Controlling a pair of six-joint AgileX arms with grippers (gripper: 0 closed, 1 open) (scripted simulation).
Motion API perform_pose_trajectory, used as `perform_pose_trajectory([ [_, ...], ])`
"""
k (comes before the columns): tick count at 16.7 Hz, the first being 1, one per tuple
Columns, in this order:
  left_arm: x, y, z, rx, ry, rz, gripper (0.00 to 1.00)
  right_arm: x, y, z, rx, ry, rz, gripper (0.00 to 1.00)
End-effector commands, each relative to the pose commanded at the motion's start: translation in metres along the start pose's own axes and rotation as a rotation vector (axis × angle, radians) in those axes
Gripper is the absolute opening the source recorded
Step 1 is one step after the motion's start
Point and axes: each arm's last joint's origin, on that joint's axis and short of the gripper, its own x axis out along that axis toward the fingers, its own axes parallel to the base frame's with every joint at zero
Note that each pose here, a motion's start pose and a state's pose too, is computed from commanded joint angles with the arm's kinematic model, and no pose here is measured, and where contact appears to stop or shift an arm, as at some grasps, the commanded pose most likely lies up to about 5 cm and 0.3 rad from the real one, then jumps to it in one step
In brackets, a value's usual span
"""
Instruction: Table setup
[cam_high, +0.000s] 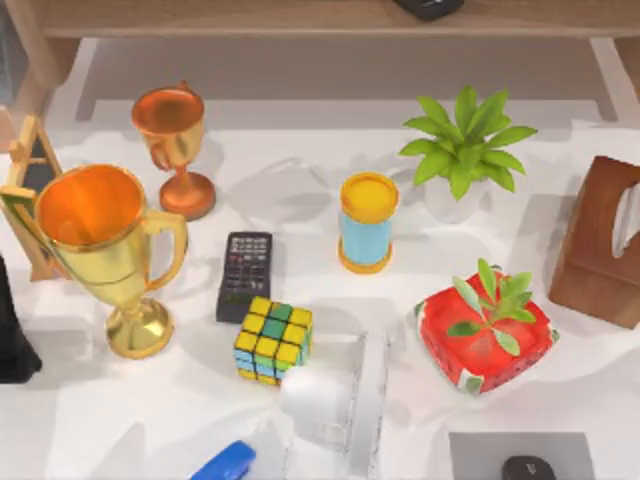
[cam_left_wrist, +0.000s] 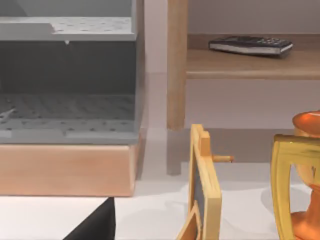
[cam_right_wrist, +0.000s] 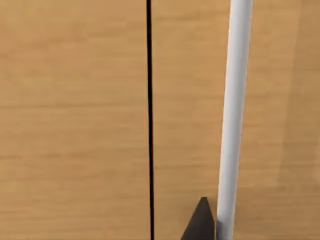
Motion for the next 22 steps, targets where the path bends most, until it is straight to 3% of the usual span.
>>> perform_pose_trajectory([
  [5, 0.000, 0.000, 0.000, 0.000, 0.000, 0.000, 1.00, 0.000, 0.000, 0.000, 0.000, 0.000, 0.000, 1.00],
  [7, 0.000, 0.000, 0.000, 0.000, 0.000, 0.000, 1.00, -0.005, -0.013, 0.002, 0.006, -0.009, -0.041, 1.00],
  [11, 0.000, 0.000, 0.000, 0.000, 0.000, 0.000, 1.00, -0.015, 0.010, -0.008, -0.081, 0.003, -0.050, 1.00],
  [16, 0.000, 0.000, 0.000, 0.000, 0.000, 0.000, 1.00, -0.059, 0.089, -0.044, -0.357, 0.036, -0.017, 1.00],
  [22, 0.000, 0.000, 0.000, 0.000, 0.000, 0.000, 1.00, -0.177, 0.171, -0.115, -0.805, 0.042, 0.083, 1.00],
])
